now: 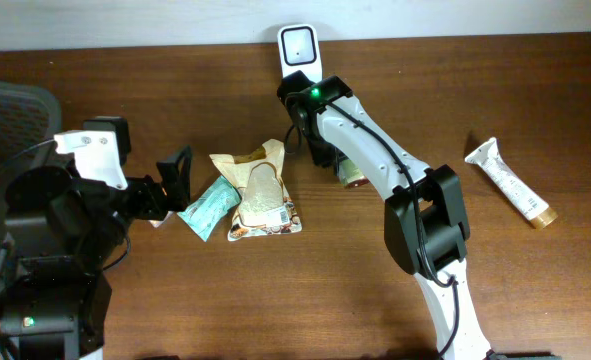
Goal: Scan the item barcode
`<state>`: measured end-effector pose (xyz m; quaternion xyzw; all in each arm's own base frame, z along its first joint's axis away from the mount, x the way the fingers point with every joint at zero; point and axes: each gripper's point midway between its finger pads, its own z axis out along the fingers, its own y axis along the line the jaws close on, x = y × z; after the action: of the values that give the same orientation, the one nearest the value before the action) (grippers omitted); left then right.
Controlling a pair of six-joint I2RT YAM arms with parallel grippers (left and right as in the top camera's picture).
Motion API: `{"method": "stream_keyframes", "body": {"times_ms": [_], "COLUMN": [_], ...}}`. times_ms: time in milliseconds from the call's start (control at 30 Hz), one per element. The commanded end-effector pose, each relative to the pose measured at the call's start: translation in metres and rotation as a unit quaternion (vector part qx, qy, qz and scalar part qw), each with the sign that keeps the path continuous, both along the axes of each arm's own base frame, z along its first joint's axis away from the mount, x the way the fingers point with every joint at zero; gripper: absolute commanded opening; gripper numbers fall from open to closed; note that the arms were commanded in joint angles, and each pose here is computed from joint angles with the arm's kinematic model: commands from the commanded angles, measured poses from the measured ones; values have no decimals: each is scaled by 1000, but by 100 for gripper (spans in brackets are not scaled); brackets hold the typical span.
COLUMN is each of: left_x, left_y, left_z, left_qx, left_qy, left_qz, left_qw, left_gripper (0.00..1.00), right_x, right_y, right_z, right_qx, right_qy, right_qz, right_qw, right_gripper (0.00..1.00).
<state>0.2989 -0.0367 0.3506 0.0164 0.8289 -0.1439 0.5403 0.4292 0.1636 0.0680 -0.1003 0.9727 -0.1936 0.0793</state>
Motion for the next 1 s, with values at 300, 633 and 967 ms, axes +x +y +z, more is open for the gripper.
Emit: {"method": "stream_keyframes", "body": {"times_ms": [300,633,967], "left_x": [-4,11,56], "left_y": [2,-40,-157], "left_z": [-26,-96,-147], "left_qx": [35,39,-126], "left_qy": [46,110,18], "left_qz": [-15,-108,-295], "left_qw": [998,987,947], "left_gripper": [99,99,99], "right_x": [6,16,-11], "right_y": [23,61,73], "right_z": [-4,168,258], "right_qx": [173,614,789], "right_qy": [54,13,19], "right_qz": [1,181,267], "right_qw": [984,768,553], "right_gripper": [4,4,4]}}
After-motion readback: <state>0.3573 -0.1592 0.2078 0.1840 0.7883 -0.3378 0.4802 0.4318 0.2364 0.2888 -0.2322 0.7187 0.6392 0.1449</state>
